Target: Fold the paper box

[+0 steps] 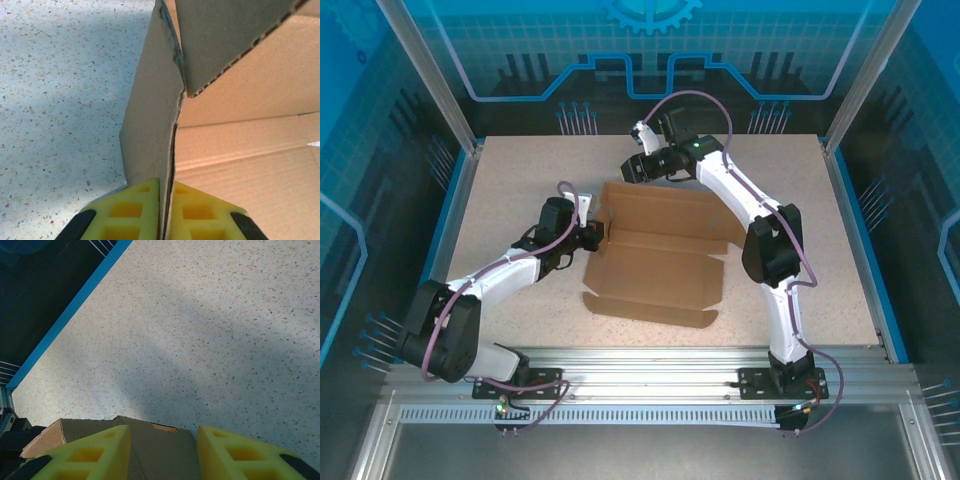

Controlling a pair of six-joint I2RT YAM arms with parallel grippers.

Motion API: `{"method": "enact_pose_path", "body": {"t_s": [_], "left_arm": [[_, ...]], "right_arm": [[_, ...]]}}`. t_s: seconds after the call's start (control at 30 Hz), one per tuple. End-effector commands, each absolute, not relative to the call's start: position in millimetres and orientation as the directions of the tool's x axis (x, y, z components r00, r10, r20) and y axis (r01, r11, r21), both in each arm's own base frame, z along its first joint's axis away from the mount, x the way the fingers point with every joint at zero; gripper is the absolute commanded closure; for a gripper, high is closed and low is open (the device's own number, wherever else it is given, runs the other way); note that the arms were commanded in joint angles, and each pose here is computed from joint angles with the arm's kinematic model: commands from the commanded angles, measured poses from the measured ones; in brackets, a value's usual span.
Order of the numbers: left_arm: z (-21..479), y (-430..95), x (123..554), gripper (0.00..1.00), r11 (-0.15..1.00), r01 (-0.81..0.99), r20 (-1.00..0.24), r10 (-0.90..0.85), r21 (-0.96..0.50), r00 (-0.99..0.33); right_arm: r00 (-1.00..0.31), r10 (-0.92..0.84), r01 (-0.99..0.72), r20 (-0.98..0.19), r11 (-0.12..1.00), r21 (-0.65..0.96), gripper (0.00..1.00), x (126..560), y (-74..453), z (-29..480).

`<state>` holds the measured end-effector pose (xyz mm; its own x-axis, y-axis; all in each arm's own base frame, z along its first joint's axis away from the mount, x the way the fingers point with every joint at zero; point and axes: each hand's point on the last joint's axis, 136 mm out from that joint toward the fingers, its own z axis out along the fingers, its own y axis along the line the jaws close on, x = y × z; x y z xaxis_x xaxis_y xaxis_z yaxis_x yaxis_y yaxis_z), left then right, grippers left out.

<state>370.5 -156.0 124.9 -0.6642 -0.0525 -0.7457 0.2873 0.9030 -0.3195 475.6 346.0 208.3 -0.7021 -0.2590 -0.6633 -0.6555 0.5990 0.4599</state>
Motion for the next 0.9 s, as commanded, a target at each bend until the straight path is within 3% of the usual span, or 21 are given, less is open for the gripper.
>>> {"method": "enact_pose_path", "body": {"t_s": [0.0, 0.87], "left_arm": [[101, -159, 355, 0.9, 0.906, 0.285, -0.686, -0.007, -0.311, -0.727], [102, -160, 356, 0.9, 0.907, 0.289, -0.686, -0.001, -0.308, -0.728]], "right_arm": [[-0.698, -0.278, -0.672, -0.66, 0.571, 0.472, 0.59, 471, 347, 208], [-0.676, -0.296, -0.703, -0.675, 0.535, 0.469, 0.58, 453, 354, 201]]}}
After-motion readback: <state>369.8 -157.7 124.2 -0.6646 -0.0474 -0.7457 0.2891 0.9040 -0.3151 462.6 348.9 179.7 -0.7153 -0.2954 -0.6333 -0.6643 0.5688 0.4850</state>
